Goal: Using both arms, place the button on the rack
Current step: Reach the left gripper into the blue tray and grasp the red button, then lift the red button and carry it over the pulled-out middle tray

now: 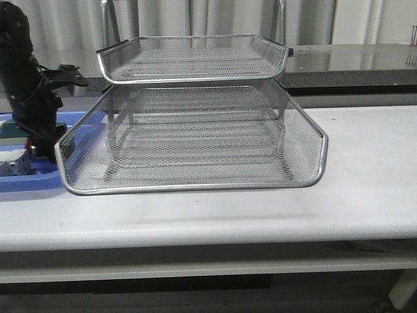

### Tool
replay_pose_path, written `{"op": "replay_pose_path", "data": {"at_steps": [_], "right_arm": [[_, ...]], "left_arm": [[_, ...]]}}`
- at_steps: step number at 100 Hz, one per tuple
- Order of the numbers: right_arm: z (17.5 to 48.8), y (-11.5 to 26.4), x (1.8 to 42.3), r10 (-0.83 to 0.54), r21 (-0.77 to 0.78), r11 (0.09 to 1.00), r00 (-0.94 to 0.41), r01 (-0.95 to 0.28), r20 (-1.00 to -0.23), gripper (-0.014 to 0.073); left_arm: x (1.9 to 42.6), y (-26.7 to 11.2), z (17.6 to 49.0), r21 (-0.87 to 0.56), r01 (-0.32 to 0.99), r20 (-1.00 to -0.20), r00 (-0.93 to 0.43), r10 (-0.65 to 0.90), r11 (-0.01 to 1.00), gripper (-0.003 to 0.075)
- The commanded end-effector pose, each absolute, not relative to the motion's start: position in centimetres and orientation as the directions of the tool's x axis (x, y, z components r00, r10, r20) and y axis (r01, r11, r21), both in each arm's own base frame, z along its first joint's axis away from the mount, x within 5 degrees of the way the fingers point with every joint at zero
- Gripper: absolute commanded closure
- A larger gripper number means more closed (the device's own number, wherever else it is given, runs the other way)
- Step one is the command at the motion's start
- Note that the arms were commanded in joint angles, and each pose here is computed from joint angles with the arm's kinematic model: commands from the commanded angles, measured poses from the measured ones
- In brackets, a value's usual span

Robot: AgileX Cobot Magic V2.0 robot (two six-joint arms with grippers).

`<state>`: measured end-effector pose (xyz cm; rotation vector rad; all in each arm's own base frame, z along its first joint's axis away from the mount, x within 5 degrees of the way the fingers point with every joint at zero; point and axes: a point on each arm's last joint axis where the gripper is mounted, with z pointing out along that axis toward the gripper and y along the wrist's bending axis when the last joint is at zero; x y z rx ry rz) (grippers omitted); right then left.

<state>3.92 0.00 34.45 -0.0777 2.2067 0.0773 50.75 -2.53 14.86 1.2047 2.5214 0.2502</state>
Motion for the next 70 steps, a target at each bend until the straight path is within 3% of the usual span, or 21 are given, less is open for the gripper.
{"op": "replay_pose_path", "data": {"at_steps": [1,12,28,52,70], "right_arm": [[35.8,-0.1,4.2,-0.023,0.021,0.997,-0.523,-0.079,-0.852,0.0663],[35.8,-0.1,4.2,-0.023,0.021,0.997,-0.523,-0.079,-0.852,0.0663],[35.8,-0.1,4.2,-0.023,0.021,0.997,-0.523,-0.079,-0.852,0.0663],[35.8,-0.1,4.2,-0.023,0.021,0.997,-0.523,-0.079,-0.852,0.0663],[35.7,-0.1,4.2,-0.023,0.021,0.997,-0.523,-0.079,-0.852,0.0664]], "left_arm": [[51.0,-2.6,18.0,0.360,0.691,-0.281,-0.561,0.779,0.627,0.0466],[51.0,-2.6,18.2,0.354,0.694,-0.275,-0.564,0.779,0.627,0.0612],[50.9,-2.6,20.4,0.324,0.705,-0.245,-0.581,0.776,0.631,0.0720],[50.2,-2.5,26.0,0.295,0.703,-0.224,-0.608,0.762,0.647,0.0741],[49.9,-2.6,29.9,0.335,0.606,-0.331,-0.641,0.692,0.722,0.0741]]}}
